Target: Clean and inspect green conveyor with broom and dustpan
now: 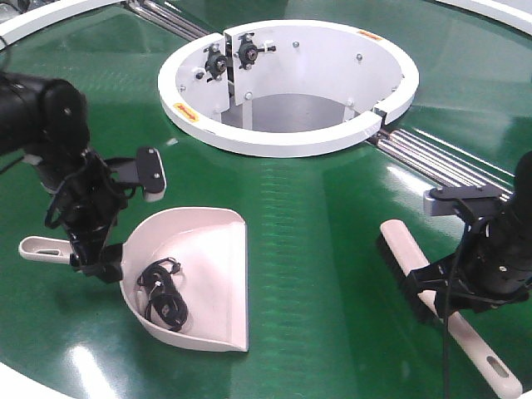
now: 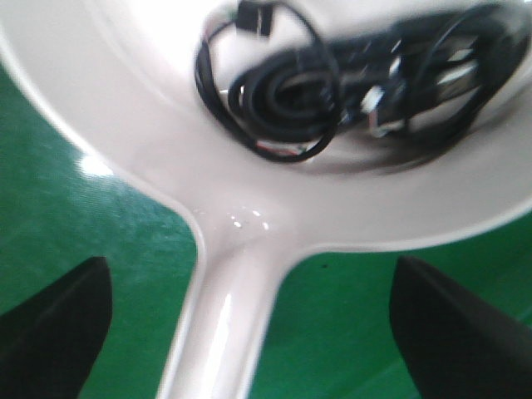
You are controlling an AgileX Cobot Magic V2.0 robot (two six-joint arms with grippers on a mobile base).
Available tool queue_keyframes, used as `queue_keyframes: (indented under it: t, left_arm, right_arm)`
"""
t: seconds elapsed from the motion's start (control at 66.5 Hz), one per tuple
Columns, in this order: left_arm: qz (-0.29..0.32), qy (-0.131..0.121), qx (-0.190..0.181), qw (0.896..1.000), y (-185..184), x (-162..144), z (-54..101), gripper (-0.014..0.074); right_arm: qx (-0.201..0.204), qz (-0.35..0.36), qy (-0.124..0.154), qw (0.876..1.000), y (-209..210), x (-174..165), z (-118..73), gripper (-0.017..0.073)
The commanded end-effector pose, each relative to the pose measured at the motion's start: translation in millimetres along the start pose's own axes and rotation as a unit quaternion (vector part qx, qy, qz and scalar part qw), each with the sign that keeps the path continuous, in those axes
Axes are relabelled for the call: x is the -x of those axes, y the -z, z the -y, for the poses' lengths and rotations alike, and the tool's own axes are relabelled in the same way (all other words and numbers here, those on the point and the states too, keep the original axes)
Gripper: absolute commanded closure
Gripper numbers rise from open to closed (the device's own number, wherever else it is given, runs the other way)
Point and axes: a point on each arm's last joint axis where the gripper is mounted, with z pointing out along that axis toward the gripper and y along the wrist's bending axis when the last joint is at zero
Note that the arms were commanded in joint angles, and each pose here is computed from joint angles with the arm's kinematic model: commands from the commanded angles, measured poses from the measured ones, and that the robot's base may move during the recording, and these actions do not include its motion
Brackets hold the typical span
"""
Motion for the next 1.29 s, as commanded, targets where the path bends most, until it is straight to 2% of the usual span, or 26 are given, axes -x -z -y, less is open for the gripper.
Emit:
queue_keyframes:
  t: [0.0,0.225,0.361,0.436,0.541,0.631,0.722,0.782,0.842,0.917,0.977,1.052,1.203,1.218,1.278]
  left_arm:
    - [0.056,0.013,0.027,0.998,44,2,15.1,0.0001]
    - [0.091,0.043,0.07,0.992,82,-6,31.2,0.0058]
    - [0.134,0.047,0.087,0.986,103,-7,42.9,0.0085]
    - [0.168,0.066,0.08,0.98,112,-5,50.3,0.0104]
    - [0.193,0.114,0.077,0.971,124,-7,58.2,0.0133]
    - [0.213,0.134,0.095,0.963,133,-9,61.7,0.0157]
    - [0.234,0.157,0.111,0.953,145,-12,67.3,0.0183]
    - [0.246,0.168,0.115,0.948,152,-15,72.6,0.0198]
    - [0.264,0.169,0.121,0.942,162,-18,80.5,0.0207]
    - [0.29,0.167,0.128,0.933,172,-22,92.8,0.0217]
    - [0.317,0.167,0.147,0.922,180,-28,104.2,0.0218]
    - [0.35,0.182,0.176,0.902,184,-39,119.4,0.0218]
    - [0.435,0.204,0.256,0.839,190,-67,156.4,0.0218]
    - [0.445,0.207,0.265,0.83,189,-71,161.6,0.0218]
    - [0.474,0.217,0.289,0.803,182,-84,177.1,0.0218]
  right_arm:
    - [-0.002,0.054,0.005,0.999,25,-2,2.0,0.016]
    - [-0.007,0.157,0.009,0.987,67,-17,4.3,0.0095]
    - [0.0,0.247,0.009,0.969,101,-34,4.5,0.0095]
    - [0.002,0.297,0.009,0.955,121,-49,5.3,0.0095]
    - [0.005,0.371,0.009,0.928,150,-78,6.7,0.0095]
    - [0.005,0.437,0.013,0.899,172,-101,8.0,0.0097]
    - [0.004,0.502,0.021,0.864,191,-124,9.1,0.0097]
    - [0.007,0.538,0.02,0.842,200,-136,9.3,0.0097]
    - [0.008,0.569,0.02,0.822,208,-147,9.8,0.0097]
    - [0.009,0.589,0.02,0.808,214,-157,10.3,0.0097]
    - [0.01,0.599,0.02,0.801,216,-163,10.7,0.0097]
    - [0.007,0.613,0.023,0.79,214,-168,11.0,0.0097]
    - [0.001,0.645,0.029,0.764,194,-182,12.2,0.0097]
    - [0.0,0.644,0.029,0.765,189,-182,12.3,0.0097]
    - [0.0,0.648,0.03,0.761,175,-186,12.6,0.0097]
